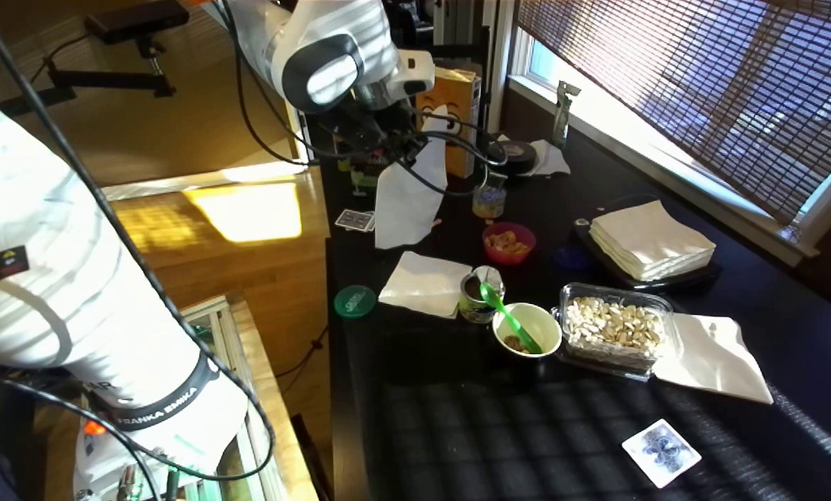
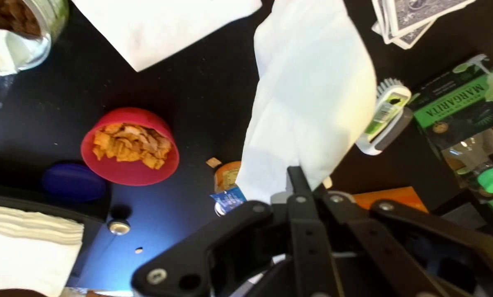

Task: Pick up the napkin on the left and put it on top of the napkin on the right, move the napkin back to the left and then back to the right.

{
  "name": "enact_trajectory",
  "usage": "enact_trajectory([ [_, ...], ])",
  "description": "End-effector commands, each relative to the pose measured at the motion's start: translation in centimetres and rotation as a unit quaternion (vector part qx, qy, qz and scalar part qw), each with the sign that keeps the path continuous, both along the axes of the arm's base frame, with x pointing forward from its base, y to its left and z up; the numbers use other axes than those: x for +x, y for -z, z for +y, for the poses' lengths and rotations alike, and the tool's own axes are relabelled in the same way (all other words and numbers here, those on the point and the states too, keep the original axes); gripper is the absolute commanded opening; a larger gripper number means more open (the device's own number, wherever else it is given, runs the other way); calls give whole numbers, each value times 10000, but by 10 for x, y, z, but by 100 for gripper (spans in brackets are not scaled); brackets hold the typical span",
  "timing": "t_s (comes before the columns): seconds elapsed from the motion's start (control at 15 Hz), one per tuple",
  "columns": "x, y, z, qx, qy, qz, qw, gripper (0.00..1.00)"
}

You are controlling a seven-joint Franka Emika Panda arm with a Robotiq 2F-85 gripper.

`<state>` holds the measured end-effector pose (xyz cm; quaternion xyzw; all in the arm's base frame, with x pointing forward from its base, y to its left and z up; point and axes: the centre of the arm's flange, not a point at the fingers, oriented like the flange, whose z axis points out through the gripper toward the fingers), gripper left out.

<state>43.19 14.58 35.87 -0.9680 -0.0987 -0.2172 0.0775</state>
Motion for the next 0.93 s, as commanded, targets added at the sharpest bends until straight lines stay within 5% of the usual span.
enact_trajectory([
  [0.0,-10,11,-26,-206,410,159,9988,1],
  [0.6,-20,39,-42,-959,750,893,9885,3],
  [0.67,-20,42,-38,-1123,755,1049,9852,28],
  [0.87,-22,47,-24,-1419,651,1415,9776,39],
])
